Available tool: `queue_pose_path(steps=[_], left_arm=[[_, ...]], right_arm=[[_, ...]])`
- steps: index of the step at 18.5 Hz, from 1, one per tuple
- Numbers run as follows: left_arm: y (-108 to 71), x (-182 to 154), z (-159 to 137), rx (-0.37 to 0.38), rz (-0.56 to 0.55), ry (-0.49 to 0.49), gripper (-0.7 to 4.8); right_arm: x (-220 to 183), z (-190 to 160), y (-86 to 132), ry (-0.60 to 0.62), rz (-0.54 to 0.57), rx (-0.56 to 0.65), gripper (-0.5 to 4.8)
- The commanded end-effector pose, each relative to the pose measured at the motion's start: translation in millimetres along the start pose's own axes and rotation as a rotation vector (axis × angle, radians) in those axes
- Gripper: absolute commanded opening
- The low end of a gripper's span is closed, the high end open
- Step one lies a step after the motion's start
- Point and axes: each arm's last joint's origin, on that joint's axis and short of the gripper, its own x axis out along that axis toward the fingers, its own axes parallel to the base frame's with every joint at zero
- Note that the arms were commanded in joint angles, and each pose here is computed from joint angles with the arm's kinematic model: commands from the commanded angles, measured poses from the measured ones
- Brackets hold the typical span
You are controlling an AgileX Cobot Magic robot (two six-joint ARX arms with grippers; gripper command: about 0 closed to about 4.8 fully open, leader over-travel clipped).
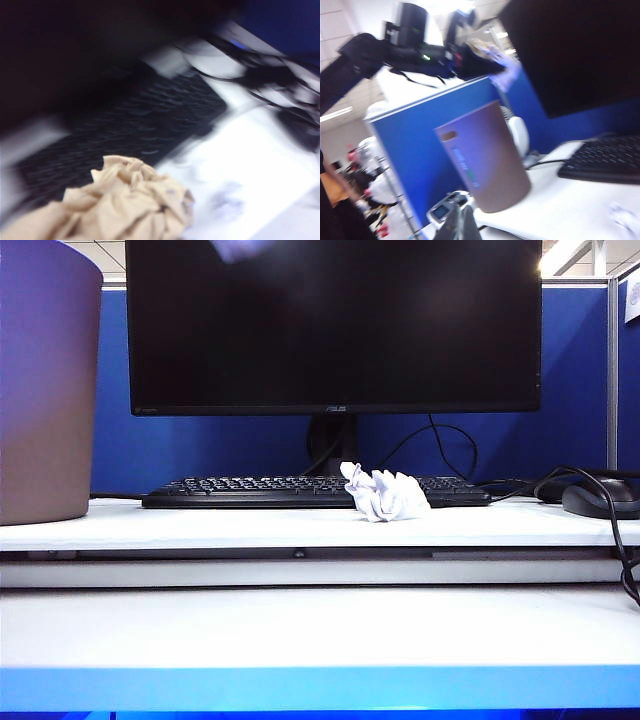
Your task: Pick up all paper balls from the table and place them in the pink trash can.
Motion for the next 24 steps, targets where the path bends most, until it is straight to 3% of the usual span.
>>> queue_pose_path(steps=[1, 3, 5, 8, 12, 15, 20, 21, 22, 24], left_arm=[[4.2, -64.8, 4.1, 0.087, 0.283, -0.04, -0.05], [10.9, -90.6, 3.0, 0.096, 0.504, -0.041, -0.05], [39.3, -103.0, -6.6, 0.066, 0.637, 0.029, -0.05], [60.8, -103.6, -19.2, -0.046, 0.61, 0.073, -0.05], [75.1, -90.6, -20.7, -0.063, 0.641, 0.097, -0.05], [101.0, -57.9, -29.3, -0.124, 0.62, 0.153, -0.05], [110.2, -31.3, -39.3, -0.129, 0.618, 0.263, 0.0], [110.2, -31.3, -39.3, -0.128, 0.62, 0.264, 0.17], [111.4, -32.3, -39.7, -0.125, 0.668, 0.277, 1.0], [111.7, -33.0, -40.9, -0.123, 0.697, 0.296, 1.98]], right_arm=[[0.7, 6.4, 6.2, -0.033, 0.026, -0.046, -0.05], [0.8, 9.1, 8.5, -0.056, 0.031, -0.076, -0.05], [1.1, 13.7, 13.7, -0.07, 0.06, -0.105, -0.05], [3.8, 25.2, 25.7, -0.036, 0.124, -0.139, -0.05], [4.3, 29.7, 30.6, -0.037, 0.141, -0.156, -0.05], [4.3, 29.6, 31.1, -0.029, 0.15, -0.158, -0.05], [4.4, 31.6, 34.2, -0.009, 0.173, -0.17, -0.05], [4.4, 31.6, 34.2, -0.009, 0.173, -0.17, -0.05], [4.4, 31.6, 34.2, -0.01, 0.172, -0.172, -0.05], [4.4, 32.3, 33.8, -0.032, 0.157, -0.177, -0.05]])
